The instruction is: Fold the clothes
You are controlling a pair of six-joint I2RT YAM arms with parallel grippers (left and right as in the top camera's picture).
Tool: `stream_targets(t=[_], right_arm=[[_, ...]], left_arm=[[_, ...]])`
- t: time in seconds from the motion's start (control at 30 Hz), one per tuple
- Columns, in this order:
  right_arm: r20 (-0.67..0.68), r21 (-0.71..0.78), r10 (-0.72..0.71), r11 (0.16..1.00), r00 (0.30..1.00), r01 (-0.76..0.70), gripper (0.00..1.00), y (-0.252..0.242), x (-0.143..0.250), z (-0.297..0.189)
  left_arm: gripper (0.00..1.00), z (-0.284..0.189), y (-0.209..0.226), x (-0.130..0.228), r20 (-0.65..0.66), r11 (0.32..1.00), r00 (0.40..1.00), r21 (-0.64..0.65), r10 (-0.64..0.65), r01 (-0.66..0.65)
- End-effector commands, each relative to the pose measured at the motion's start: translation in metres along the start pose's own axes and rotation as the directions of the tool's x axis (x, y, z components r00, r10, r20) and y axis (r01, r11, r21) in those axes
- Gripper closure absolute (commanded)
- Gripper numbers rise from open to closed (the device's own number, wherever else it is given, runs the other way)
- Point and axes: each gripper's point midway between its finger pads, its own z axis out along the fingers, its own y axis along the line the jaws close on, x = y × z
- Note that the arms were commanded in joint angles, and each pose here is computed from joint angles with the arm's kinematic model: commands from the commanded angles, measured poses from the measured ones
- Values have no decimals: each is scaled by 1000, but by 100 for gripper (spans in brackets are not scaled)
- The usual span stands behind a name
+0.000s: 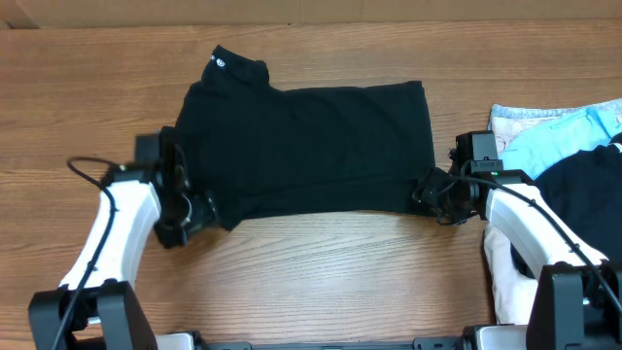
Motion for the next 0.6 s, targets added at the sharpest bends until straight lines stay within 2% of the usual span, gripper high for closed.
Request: stream_targets(t=[0.0,0.17,0.27,0.57], right_arm=[[8,7,-4,1000,1000,4,35,0,-4,0],[-2,14,-1,1000,1000,1,35,-2,-1,0],[-8,17,1,1000,1000,-1,34,-3,1,0],[-19,24,4,1000,1000,-3,32,-5,3,0]], left_arm=[[27,19,-7,22,-68,997,998,79,11,-6],[23,34,-6,27,-57,994,998,103,37,-31],[25,34,-11,20,-26,991,999,128,44,-40],[46,34,-16,1,54,989,997,137,57,-64]])
